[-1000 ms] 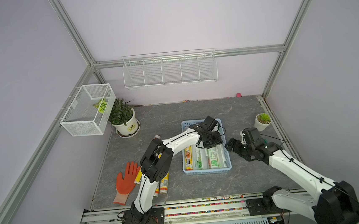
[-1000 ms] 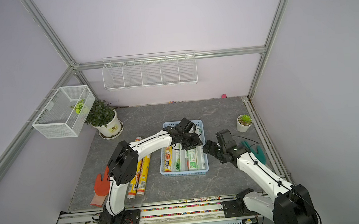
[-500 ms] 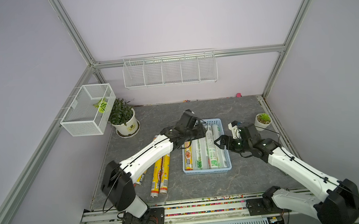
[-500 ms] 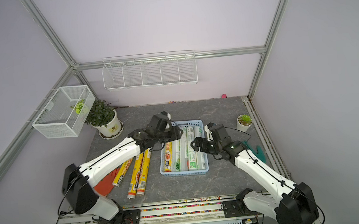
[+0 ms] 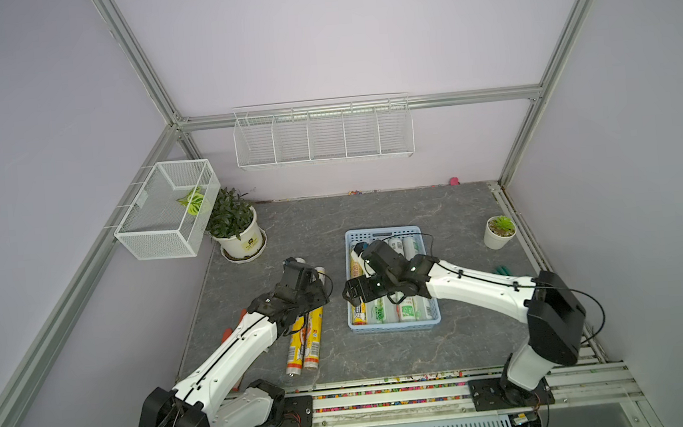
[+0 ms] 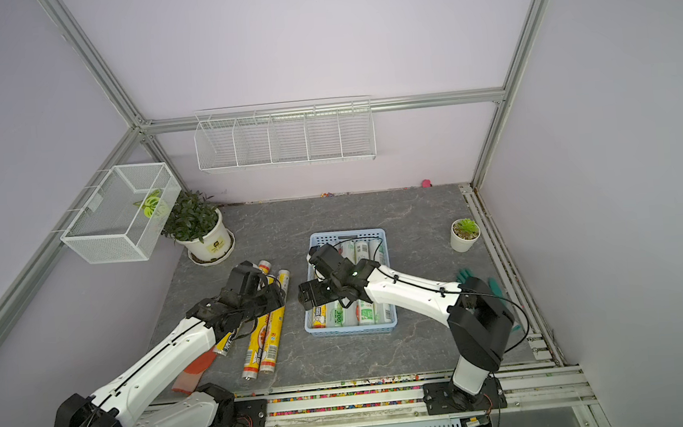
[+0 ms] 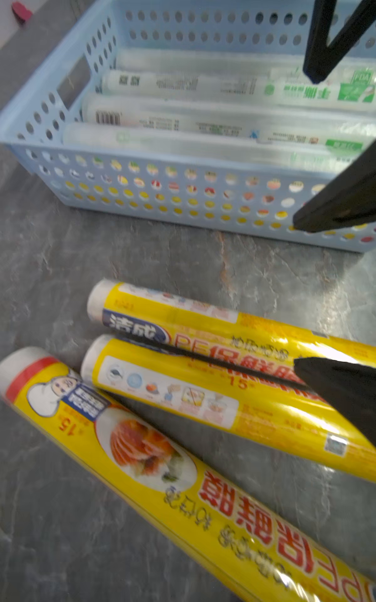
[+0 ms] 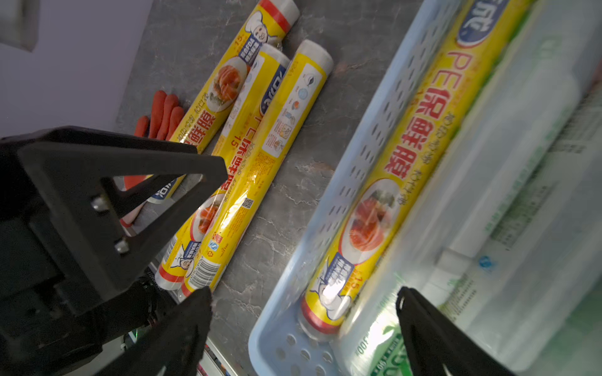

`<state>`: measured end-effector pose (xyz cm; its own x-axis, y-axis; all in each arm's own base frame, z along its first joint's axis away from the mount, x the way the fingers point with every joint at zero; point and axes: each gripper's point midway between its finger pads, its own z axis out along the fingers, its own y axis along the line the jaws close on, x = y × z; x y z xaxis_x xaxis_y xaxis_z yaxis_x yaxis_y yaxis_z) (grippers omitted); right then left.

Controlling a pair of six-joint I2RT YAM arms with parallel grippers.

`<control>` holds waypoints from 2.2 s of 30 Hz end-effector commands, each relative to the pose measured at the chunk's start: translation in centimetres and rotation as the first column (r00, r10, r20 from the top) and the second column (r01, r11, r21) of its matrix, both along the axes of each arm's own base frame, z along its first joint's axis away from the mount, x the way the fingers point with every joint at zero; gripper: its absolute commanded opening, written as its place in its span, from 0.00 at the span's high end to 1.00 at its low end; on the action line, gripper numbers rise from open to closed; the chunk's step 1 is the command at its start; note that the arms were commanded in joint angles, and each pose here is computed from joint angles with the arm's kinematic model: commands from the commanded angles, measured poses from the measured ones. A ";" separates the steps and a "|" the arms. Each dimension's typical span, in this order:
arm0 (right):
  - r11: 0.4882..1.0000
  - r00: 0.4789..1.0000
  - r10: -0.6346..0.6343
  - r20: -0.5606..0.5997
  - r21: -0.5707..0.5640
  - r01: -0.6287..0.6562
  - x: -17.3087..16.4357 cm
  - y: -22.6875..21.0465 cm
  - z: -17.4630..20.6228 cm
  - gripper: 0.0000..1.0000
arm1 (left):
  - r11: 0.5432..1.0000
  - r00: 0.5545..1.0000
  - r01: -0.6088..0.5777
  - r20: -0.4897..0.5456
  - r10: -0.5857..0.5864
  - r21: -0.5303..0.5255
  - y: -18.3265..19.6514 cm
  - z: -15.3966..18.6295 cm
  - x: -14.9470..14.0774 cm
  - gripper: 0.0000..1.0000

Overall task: Put the plastic wrap into the basket
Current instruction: Pick up the plastic wrap from the center of the board.

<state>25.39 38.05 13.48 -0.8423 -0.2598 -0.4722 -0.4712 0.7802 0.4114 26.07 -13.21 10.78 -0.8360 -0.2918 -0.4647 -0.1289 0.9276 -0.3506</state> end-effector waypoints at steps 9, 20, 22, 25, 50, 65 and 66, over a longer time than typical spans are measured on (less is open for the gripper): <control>0.999 0.999 -0.038 0.016 -0.015 0.038 0.8 1.3 -0.6 0.06 | 0.996 0.979 0.079 -0.192 -0.071 0.035 -0.4 -4.0 -0.9 0.38; 0.997 0.997 -0.076 -0.035 0.010 0.076 1.1 0.4 -1.4 0.05 | 0.992 0.954 0.114 -0.287 -0.092 0.062 -0.9 -6.4 -0.7 0.43; 0.997 0.997 -0.069 -0.040 0.021 0.070 1.0 0.5 -1.4 0.05 | 0.991 0.948 0.119 -0.306 -0.092 0.069 -0.9 -6.8 -0.8 0.42; 0.996 0.995 -0.080 -0.051 0.023 0.082 1.1 0.2 -1.7 0.05 | 0.989 0.941 0.121 -0.327 -0.086 0.090 -0.7 -7.3 -0.8 0.41; 0.986 0.984 -0.157 -0.081 0.049 0.161 1.5 -2.5 -2.5 0.05 | 0.922 0.885 0.279 -0.444 -0.139 0.267 -1.4 -9.3 -1.2 0.52; 0.977 0.980 -0.200 -0.026 0.064 0.201 1.8 -4.3 -0.9 0.04 | 0.940 0.927 0.290 -0.299 -0.228 0.182 -3.4 -2.3 0.3 0.77; 0.977 0.979 -0.204 -0.021 0.067 0.205 1.9 -4.5 -0.7 0.04 | 0.942 0.933 0.283 -0.279 -0.227 0.180 -3.5 -1.6 0.5 0.77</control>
